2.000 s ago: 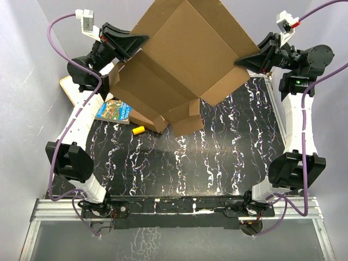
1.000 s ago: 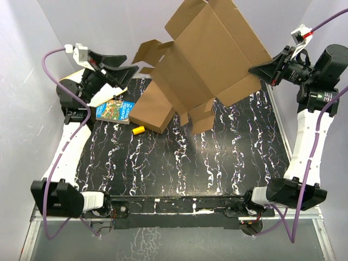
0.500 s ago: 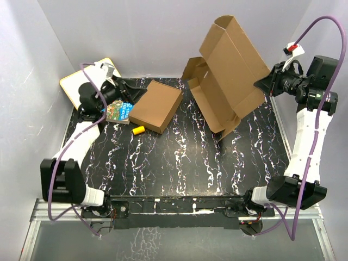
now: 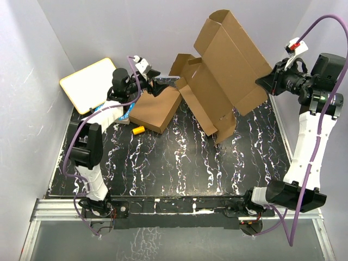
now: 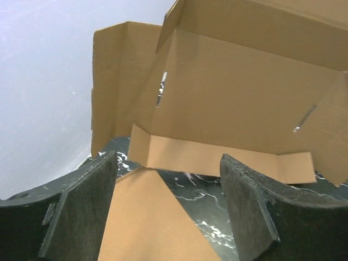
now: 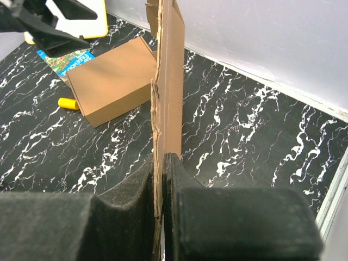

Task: Fold the paper box

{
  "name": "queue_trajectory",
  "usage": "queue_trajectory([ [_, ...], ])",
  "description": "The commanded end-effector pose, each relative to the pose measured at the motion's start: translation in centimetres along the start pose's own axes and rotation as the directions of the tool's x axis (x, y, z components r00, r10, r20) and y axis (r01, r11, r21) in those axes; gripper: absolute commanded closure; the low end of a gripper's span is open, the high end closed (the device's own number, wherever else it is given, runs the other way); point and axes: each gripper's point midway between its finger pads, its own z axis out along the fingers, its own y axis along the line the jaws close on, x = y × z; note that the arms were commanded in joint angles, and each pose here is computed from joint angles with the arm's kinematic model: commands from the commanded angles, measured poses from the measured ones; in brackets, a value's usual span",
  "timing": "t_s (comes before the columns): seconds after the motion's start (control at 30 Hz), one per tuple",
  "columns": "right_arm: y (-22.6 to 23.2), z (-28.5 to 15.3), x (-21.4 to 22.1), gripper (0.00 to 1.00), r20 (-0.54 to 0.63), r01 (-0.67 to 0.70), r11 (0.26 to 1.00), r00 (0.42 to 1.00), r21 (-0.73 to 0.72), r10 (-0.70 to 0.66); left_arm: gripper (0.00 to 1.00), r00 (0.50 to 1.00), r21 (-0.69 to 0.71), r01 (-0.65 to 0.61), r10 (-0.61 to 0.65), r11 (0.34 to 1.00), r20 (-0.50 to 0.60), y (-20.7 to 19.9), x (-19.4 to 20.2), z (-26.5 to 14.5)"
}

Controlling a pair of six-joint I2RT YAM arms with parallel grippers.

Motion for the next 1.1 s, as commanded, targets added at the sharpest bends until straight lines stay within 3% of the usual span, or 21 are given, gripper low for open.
queue_trajectory([
  [0.0, 2.2, -1.7, -4.1, 0.92, 0.104, 0.124, 0.992, 0.987, -0.022, -0.121, 0.26, 0.99, -0.009, -0.131, 0.131, 0.991, 0.059, 2.0, -2.2, 1.2],
  [0.33, 2.7, -1.9, -4.5, 0.92, 0.113, 0.137, 0.99, 0.985, -0.034, -0.133, 0.2, 0.971, -0.108, -0.23, 0.235, 0.967, 0.035, 5.6, -2.0, 4.0],
  [0.67, 3.1, -2.3, -5.1, 0.92, 0.123, 0.152, 0.988, 0.982, -0.038, -0.146, 0.31, 0.975, -0.081, -0.22, 0.222, 0.972, 0.017, 5.6, -0.2, 7.4],
  [0.83, 3.2, -2.6, -5.4, 0.92, 0.119, 0.163, 0.986, 0.98, -0.029, -0.158, 0.51, 0.978, -0.123, -0.199, 0.205, 0.972, 0.035, 6.9, -0.5, 8.5],
  [1.07, 2.1, -2.5, -5.4, 0.92, 0.103, 0.205, 0.979, 0.973, 0.017, -0.205, 0.96, 0.984, -0.079, -0.166, 0.171, 0.983, 0.058, 4.9, -2.2, 7.4],
])
